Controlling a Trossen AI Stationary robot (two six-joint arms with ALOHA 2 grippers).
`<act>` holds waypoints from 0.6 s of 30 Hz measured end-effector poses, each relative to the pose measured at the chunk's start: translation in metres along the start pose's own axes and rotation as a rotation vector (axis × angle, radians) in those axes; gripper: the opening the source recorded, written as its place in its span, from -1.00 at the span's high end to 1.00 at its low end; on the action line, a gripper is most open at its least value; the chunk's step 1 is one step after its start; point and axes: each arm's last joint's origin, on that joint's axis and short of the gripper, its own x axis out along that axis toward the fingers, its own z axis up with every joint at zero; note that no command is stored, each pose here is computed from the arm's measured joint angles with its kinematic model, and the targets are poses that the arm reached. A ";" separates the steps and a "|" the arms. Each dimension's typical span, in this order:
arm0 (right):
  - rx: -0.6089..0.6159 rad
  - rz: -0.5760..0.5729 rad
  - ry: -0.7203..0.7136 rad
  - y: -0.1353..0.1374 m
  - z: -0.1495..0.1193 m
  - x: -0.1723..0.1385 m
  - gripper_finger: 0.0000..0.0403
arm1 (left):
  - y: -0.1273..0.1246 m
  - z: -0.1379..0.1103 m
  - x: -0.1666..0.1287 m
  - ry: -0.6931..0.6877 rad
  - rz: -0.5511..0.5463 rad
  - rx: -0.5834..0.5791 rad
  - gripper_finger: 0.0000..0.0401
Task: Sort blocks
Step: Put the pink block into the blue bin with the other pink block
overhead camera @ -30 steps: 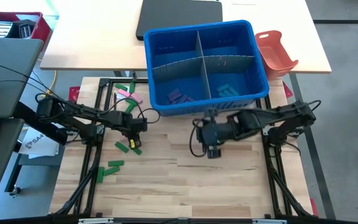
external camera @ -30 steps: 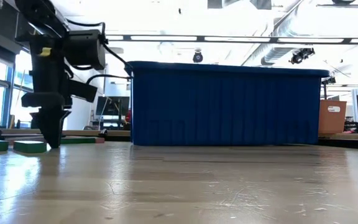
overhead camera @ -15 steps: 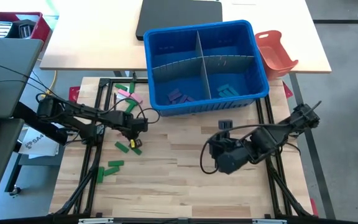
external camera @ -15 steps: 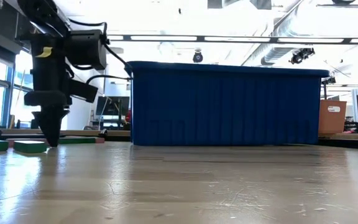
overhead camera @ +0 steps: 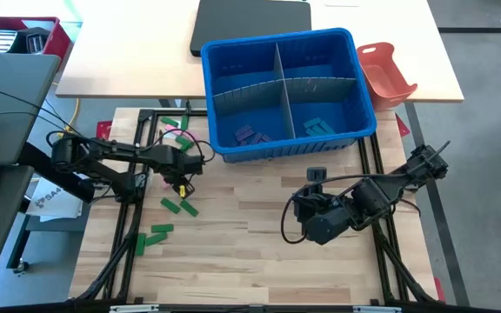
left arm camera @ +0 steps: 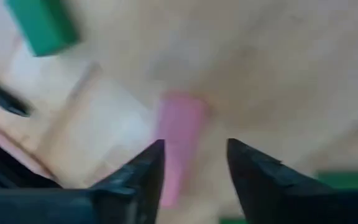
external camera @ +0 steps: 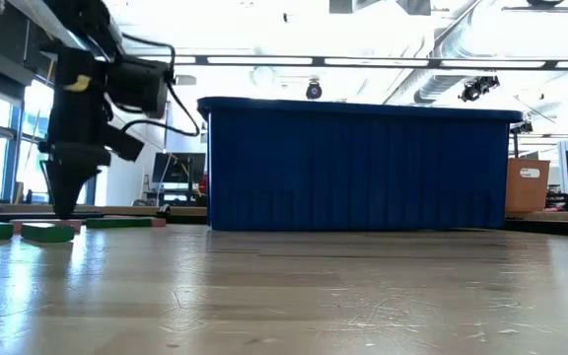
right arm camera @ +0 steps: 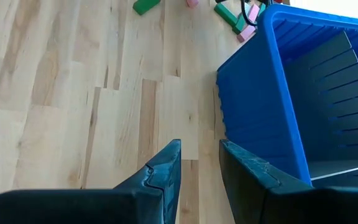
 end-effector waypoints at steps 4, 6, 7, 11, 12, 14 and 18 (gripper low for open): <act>0.005 0.001 0.000 0.000 0.000 0.000 0.49 | 0.011 -0.002 0.010 0.017 0.056 -0.023 -0.09; 0.008 0.001 0.000 0.000 0.000 0.000 0.49 | 0.014 -0.002 0.015 0.009 0.063 -0.036 -0.14; 0.008 0.001 0.000 0.000 0.000 0.000 0.49 | 0.014 -0.003 0.018 0.008 0.054 -0.029 -0.15; 0.011 0.002 0.000 0.000 0.000 0.000 0.49 | 0.015 -0.005 0.026 0.013 -0.018 -0.021 -0.12; 0.018 0.002 0.000 0.000 0.000 0.000 0.49 | 0.015 -0.006 0.026 0.019 -0.018 -0.037 -0.08; 0.023 0.002 0.000 0.000 0.000 0.000 0.49 | 0.014 -0.006 0.027 0.020 -0.025 -0.059 0.02; -0.022 0.002 0.001 0.002 -0.001 0.002 0.49 | 0.012 -0.006 0.026 0.022 -0.037 -0.054 0.42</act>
